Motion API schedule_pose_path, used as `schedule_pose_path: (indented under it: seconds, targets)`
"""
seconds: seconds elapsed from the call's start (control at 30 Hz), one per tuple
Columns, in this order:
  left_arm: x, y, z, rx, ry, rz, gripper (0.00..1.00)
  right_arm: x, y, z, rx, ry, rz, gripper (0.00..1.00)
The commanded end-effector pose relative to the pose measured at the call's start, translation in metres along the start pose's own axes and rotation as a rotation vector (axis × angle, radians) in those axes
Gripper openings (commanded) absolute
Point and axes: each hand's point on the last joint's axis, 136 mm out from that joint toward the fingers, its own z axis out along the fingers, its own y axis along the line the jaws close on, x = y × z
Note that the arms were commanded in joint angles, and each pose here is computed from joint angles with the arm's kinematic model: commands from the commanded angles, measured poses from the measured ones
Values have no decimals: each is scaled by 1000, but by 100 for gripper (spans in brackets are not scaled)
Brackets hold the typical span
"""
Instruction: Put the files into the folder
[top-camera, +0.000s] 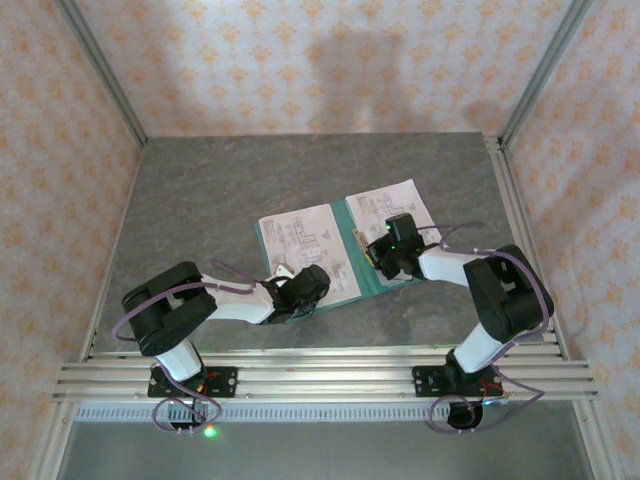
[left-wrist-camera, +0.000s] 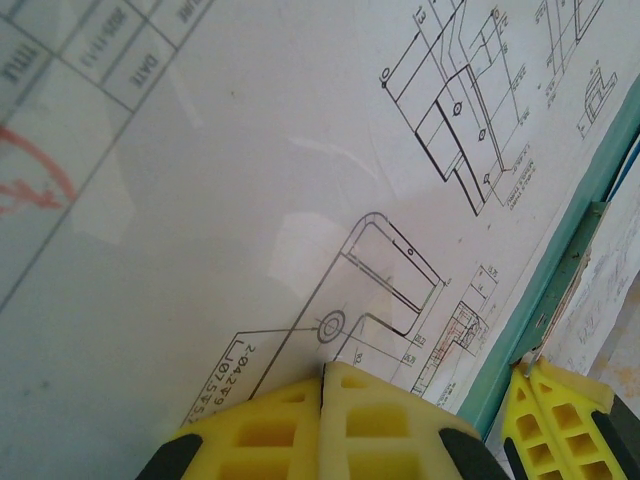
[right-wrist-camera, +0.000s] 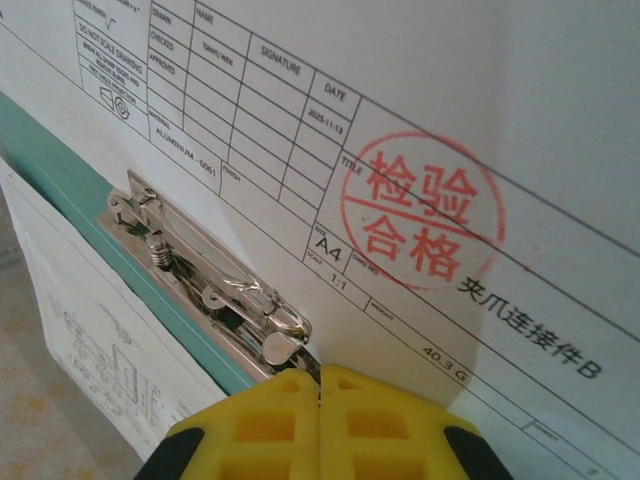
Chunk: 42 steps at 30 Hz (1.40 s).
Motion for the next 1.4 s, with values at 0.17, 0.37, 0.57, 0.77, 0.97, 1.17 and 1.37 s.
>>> schedule_pose_path:
  seconds: [0.17, 0.37, 0.57, 0.77, 0.97, 1.17, 1.37]
  targets:
    - [-22, 89, 3, -295, -72, 85, 0, 2, -134, 0, 538, -78, 20, 0]
    - [-21, 89, 3, -294, -70, 86, 0, 0, -152, -5, 635, -113, 28, 0]
    - [-20, 90, 4, -291, -67, 85, 0, -2, -162, -9, 699, -135, 18, 0]
    - [-20, 91, 5, -292, -63, 85, 0, -1, -173, -10, 775, -147, 5, 0]
    - [-20, 90, 6, -289, -63, 85, 0, 4, -191, -5, 831, -135, 16, 0]
    - [-20, 91, 6, -294, -62, 88, 0, 7, -172, 2, 746, -123, 4, 0]
    - [-22, 88, 3, -301, -71, 109, 0, 10, -80, -7, 495, -110, -117, 14]
